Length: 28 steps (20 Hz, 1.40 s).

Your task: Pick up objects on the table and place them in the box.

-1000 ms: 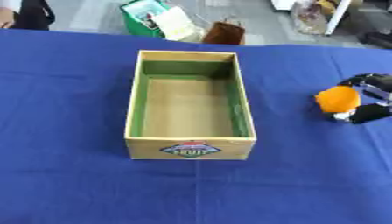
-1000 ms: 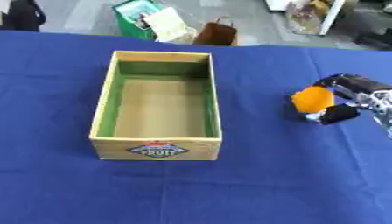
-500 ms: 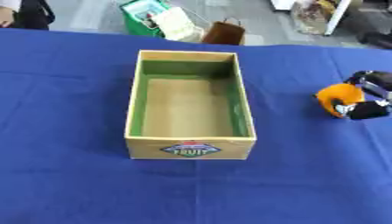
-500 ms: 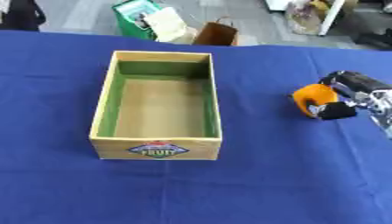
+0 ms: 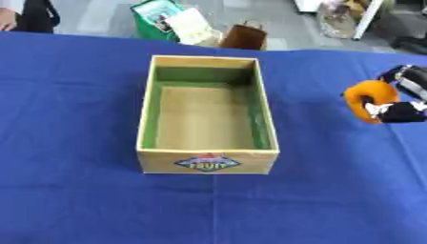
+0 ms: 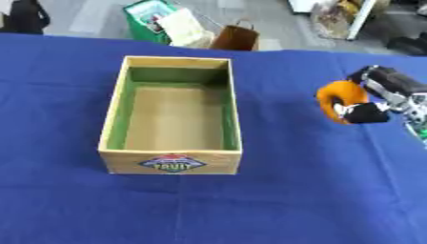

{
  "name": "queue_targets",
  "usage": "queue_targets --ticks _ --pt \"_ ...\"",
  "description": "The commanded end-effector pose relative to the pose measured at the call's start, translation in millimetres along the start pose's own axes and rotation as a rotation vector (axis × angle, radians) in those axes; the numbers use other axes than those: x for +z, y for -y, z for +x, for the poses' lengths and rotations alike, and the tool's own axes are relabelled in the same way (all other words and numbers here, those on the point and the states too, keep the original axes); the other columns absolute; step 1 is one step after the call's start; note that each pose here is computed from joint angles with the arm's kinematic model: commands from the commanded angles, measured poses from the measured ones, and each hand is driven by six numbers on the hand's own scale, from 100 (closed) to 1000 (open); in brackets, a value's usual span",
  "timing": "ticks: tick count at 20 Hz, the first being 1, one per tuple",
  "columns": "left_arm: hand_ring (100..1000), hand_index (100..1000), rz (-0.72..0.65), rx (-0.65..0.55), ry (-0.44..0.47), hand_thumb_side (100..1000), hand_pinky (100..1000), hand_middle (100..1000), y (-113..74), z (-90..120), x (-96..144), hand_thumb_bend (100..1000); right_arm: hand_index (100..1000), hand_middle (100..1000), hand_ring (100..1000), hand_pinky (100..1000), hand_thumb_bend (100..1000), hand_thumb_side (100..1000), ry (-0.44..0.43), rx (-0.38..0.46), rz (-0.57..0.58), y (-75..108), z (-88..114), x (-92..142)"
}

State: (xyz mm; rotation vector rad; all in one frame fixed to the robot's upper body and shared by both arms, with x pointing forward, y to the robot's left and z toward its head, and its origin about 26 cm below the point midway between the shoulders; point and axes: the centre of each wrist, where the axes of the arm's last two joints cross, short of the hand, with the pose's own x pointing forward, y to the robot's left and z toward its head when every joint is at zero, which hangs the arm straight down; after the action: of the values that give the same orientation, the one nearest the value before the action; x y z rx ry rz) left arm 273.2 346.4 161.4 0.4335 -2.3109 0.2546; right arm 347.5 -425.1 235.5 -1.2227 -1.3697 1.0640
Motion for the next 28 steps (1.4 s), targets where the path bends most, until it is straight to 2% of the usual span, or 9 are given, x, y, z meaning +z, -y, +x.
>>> queue_targets --ticks 1,6,10,16,21,28 --pt "458 550 -0.006 -0.002 0.034 782 518 473 -0.7 8 -6 100 653 523 897 765 100 435 0.006 -0.011 -0.135 36.8 9 4" --pt "459 550 -0.008 -0.002 0.035 782 518 473 -0.6 8 -6 100 652 515 891 772 100 425 0.058 -0.082 -0.272 61.3 38 9" --pt "459 550 -0.013 0.000 0.034 781 518 473 -0.2 8 -5 100 653 514 895 776 100 423 0.158 -0.150 -0.360 80.4 70 13" --pt "460 550 -0.018 0.002 0.030 781 518 473 0.2 8 -4 100 652 510 903 780 100 421 0.304 -0.265 -0.384 102.7 121 23" --pt "460 550 -0.024 0.005 0.026 782 518 473 0.9 8 -4 100 651 507 912 783 100 421 0.381 -0.332 -0.339 106.2 151 20" --pt "460 550 -0.031 0.013 0.022 782 518 473 2.6 7 -3 100 654 510 912 782 100 423 0.498 -0.317 -0.255 95.0 190 7"
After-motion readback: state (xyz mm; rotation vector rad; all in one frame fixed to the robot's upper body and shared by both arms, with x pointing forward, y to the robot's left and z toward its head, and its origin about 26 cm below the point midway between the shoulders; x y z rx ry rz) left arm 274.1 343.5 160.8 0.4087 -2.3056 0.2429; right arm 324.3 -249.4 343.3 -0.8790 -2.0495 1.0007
